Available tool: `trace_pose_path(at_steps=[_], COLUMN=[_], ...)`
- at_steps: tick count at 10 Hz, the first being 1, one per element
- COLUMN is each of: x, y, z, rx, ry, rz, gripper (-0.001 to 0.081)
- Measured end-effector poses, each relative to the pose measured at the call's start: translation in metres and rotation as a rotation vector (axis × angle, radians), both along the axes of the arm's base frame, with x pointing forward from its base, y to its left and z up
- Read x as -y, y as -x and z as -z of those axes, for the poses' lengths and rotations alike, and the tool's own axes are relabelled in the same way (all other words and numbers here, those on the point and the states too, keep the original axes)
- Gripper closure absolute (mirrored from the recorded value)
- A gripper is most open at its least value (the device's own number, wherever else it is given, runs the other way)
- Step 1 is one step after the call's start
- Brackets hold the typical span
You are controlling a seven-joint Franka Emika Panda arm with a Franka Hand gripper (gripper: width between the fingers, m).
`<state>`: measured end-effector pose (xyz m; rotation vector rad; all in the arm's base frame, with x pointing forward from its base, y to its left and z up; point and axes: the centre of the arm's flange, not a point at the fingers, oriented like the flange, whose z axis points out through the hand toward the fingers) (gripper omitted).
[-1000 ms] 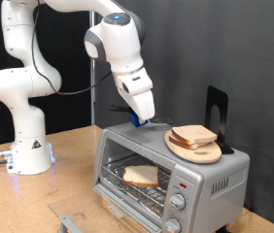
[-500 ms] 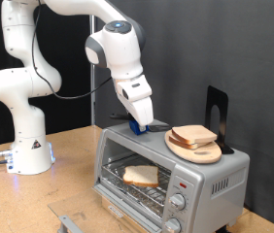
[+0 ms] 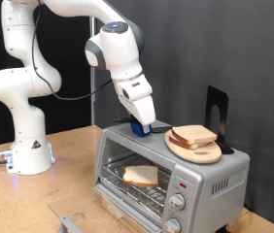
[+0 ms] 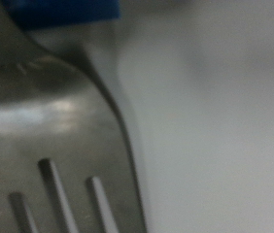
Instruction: Make a piece of toast with the oven
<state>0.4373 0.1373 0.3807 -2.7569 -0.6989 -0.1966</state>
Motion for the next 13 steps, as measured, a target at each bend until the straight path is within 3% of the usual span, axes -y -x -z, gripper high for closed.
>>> trace_pose_path(at_steps=[3, 7, 11, 13], x=[-0.0009, 0.0007, 0.0016, 0.0028], y=[-0.0005, 0.0038, 0.0055, 0.0069], z=[0.0034, 0.0047, 0.0026, 0.0021], rx=[0.116, 0.166, 0.274, 0.283], ry=[-0.015, -0.019, -0.060, -0.063], rz=[-0.021, -0.043, -0.068, -0.070], gripper=[-0.0002, -0.0002, -0.0002, -0.0002])
